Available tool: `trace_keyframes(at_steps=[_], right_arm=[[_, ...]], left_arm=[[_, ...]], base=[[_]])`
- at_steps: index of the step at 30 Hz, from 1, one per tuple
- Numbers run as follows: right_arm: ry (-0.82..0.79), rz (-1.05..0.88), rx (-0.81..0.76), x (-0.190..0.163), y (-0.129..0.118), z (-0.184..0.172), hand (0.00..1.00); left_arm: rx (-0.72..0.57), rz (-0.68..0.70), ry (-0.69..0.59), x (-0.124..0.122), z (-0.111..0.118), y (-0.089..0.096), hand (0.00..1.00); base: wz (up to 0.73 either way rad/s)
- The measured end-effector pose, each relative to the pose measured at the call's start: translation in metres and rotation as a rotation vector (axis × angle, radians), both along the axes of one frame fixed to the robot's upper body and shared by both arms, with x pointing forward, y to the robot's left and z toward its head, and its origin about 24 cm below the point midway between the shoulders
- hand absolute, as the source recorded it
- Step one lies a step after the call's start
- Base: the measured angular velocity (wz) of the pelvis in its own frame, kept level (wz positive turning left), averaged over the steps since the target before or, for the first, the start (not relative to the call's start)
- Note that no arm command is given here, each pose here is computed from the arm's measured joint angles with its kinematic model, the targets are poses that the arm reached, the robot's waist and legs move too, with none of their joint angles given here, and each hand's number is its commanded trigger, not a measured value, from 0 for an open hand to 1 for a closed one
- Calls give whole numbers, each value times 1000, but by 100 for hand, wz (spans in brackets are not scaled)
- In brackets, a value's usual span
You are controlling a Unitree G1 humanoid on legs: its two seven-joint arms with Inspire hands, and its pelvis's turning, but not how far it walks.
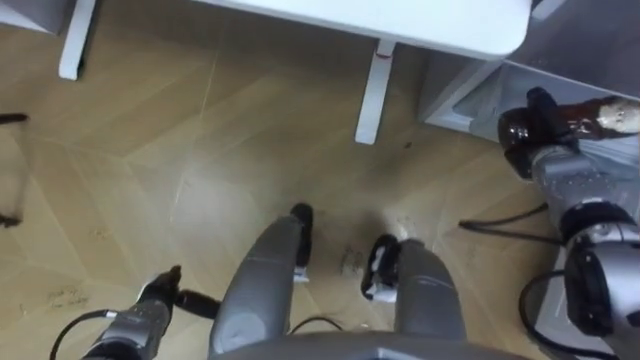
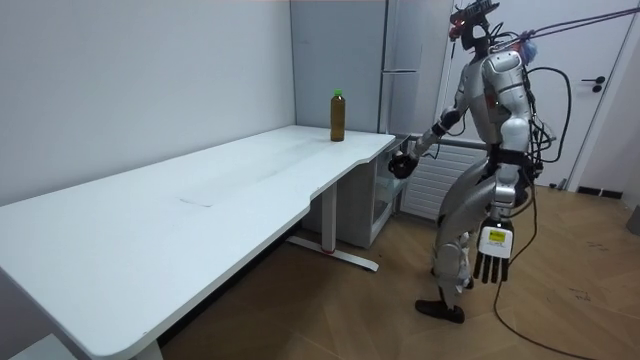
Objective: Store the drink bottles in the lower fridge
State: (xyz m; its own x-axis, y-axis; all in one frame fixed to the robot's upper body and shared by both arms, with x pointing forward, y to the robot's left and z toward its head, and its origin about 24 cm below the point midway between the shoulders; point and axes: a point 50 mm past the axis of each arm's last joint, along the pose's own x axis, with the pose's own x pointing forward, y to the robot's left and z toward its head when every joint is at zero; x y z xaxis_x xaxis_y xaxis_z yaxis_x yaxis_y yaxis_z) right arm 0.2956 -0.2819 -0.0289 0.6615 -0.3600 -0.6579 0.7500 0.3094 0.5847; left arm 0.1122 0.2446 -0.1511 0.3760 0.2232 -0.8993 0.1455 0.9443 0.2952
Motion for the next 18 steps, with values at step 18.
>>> trace_keyframes(at_steps=[18], right_arm=[[-60, -34, -93, 29, -21, 52, 100]], left_arm=[[36, -6, -51, 10, 2, -8, 0]], base=[[0]])
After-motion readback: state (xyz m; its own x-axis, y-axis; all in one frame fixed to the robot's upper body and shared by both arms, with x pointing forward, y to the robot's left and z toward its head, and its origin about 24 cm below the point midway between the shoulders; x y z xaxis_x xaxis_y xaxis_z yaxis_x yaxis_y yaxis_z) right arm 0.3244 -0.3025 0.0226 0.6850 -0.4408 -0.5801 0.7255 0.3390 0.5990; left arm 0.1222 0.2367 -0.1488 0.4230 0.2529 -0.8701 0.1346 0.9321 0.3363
